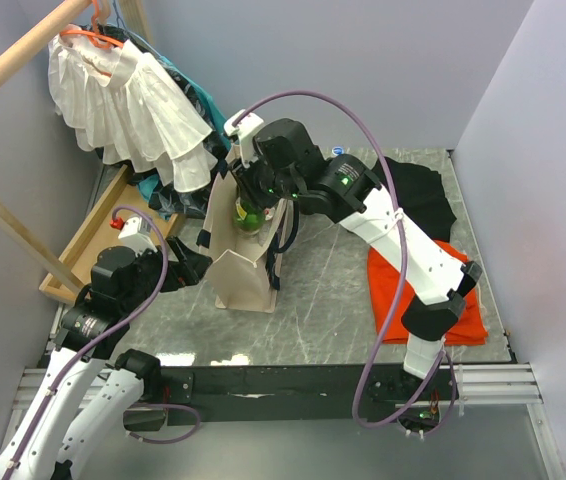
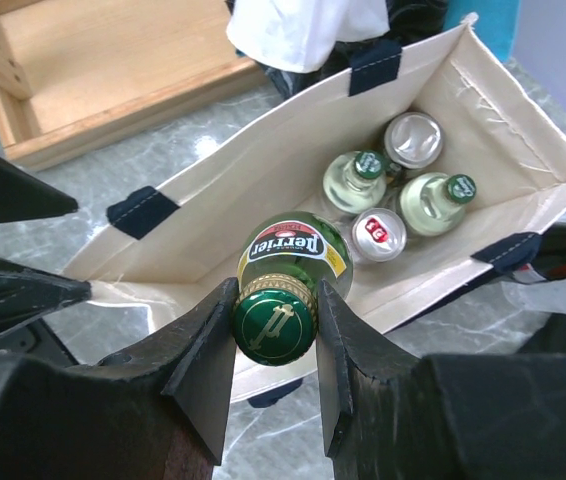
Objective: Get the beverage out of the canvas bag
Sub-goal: Take out the drink from the canvas bag.
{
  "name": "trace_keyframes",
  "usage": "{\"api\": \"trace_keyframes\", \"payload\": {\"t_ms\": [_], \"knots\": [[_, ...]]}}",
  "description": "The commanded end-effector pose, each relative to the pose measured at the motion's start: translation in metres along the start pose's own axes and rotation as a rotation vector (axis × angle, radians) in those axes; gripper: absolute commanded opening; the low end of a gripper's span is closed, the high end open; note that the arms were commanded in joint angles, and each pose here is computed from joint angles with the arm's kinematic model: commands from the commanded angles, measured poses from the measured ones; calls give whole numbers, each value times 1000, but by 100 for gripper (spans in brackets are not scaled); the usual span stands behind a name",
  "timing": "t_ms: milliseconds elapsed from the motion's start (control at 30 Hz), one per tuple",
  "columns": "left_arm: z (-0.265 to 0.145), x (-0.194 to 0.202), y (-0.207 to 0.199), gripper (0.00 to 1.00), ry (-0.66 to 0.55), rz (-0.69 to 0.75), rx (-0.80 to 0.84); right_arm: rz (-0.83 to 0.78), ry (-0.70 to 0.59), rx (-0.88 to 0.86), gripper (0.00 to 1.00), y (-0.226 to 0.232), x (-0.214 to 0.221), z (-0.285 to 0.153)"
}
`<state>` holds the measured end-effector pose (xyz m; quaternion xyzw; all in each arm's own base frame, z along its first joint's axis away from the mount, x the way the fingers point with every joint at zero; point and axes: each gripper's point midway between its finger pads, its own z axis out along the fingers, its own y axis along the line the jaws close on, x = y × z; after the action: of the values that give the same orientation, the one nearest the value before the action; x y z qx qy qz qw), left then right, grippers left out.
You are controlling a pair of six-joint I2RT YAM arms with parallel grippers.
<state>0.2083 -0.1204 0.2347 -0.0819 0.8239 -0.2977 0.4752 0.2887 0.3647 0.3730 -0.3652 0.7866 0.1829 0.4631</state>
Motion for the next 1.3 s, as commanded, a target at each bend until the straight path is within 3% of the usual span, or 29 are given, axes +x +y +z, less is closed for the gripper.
{"api": "trace_keyframes", "payload": {"t_ms": [0,600,1267], "knots": [[2,-1,4,96,-10,1,-21,0,-331,59,0,-16,-86,-63],[3,1,4,96,-2,4,-13,14,-472,146,0,-36,-119,-101],[3,0,2,96,-3,6,-6,28,-515,348,0,-73,-121,-124]]}}
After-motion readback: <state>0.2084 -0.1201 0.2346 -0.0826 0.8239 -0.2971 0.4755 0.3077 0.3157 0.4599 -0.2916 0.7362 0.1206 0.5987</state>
